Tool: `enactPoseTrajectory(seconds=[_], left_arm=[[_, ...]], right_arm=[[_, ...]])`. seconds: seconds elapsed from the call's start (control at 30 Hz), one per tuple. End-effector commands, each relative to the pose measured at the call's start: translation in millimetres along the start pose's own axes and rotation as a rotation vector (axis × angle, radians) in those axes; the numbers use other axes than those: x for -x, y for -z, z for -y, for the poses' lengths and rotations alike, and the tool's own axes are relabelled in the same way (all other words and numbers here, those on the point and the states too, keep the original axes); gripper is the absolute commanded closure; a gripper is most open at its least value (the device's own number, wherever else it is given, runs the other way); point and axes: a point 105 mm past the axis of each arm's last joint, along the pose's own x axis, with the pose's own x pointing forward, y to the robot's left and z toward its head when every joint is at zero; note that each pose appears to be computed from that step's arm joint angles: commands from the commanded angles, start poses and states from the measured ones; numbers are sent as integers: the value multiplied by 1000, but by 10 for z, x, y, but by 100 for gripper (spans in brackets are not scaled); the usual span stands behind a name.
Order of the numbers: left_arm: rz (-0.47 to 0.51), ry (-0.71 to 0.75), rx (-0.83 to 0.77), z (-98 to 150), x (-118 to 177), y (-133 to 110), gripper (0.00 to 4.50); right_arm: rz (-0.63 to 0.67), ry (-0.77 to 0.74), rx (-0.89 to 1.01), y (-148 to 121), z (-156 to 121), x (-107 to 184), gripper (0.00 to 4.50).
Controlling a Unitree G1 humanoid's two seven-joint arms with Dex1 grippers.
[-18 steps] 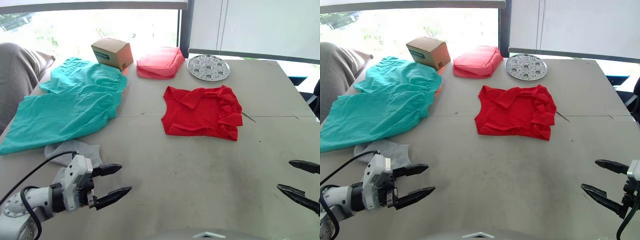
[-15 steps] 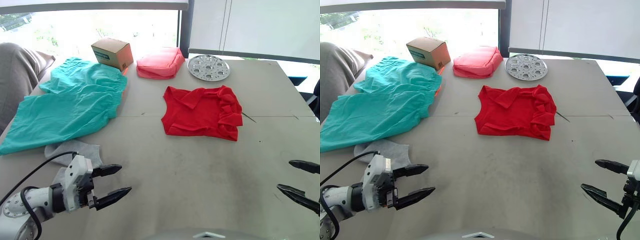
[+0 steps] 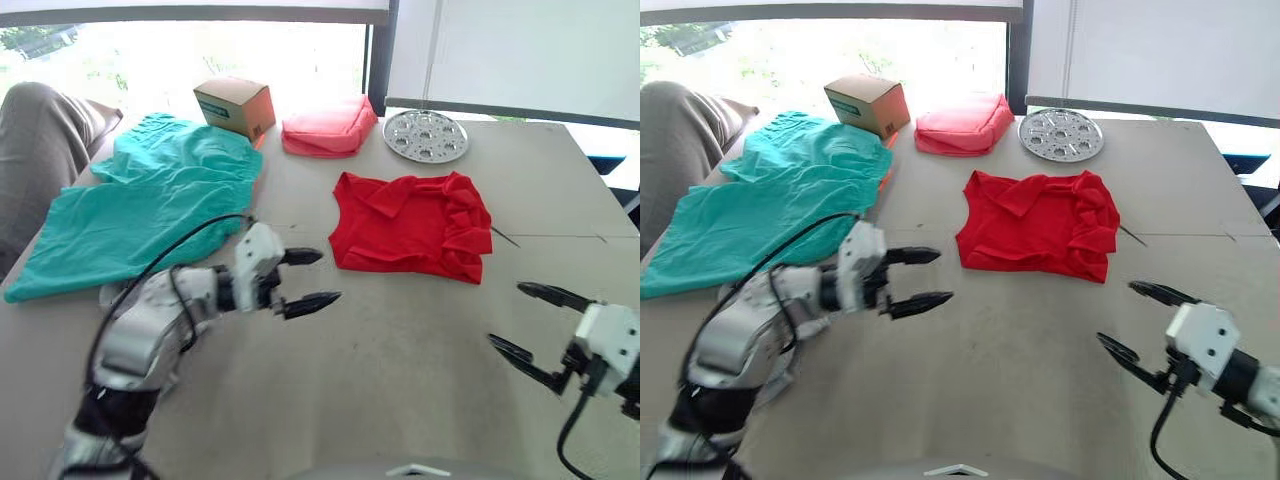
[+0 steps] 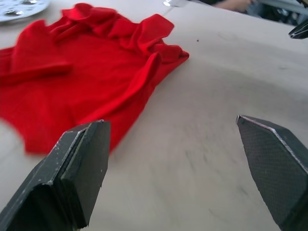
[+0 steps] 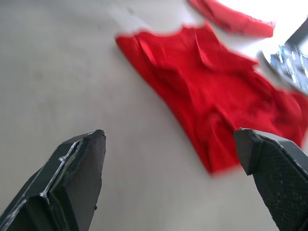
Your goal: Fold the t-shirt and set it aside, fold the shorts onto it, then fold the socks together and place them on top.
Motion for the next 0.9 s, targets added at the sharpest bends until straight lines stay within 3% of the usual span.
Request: enactPoseTrajectory(seconds=[0.03, 0.13, 0.2, 0.7, 0.83, 0.9], left_arm=[[-61, 73, -110, -64, -261, 8, 3], [-46, 47, -141, -212, -503, -101, 3], [-59, 51, -173, -257, -626, -115, 86], [-128, 50, -294, -403, -1062, 53, 86], [-115, 39, -290, -454, -1081, 39, 198], [-112, 30, -292, -500, -1042, 25, 198]], right_arm=[[3, -17, 18, -10, -44, -48, 0], [-31, -23, 30, 97, -65, -19, 0], [-35, -16, 36, 114, -69, -27, 0], [-38, 34, 42, 93, -107, -115, 0], [-39, 41, 44, 81, -127, -121, 0], [-39, 46, 45, 76, -144, -135, 0]])
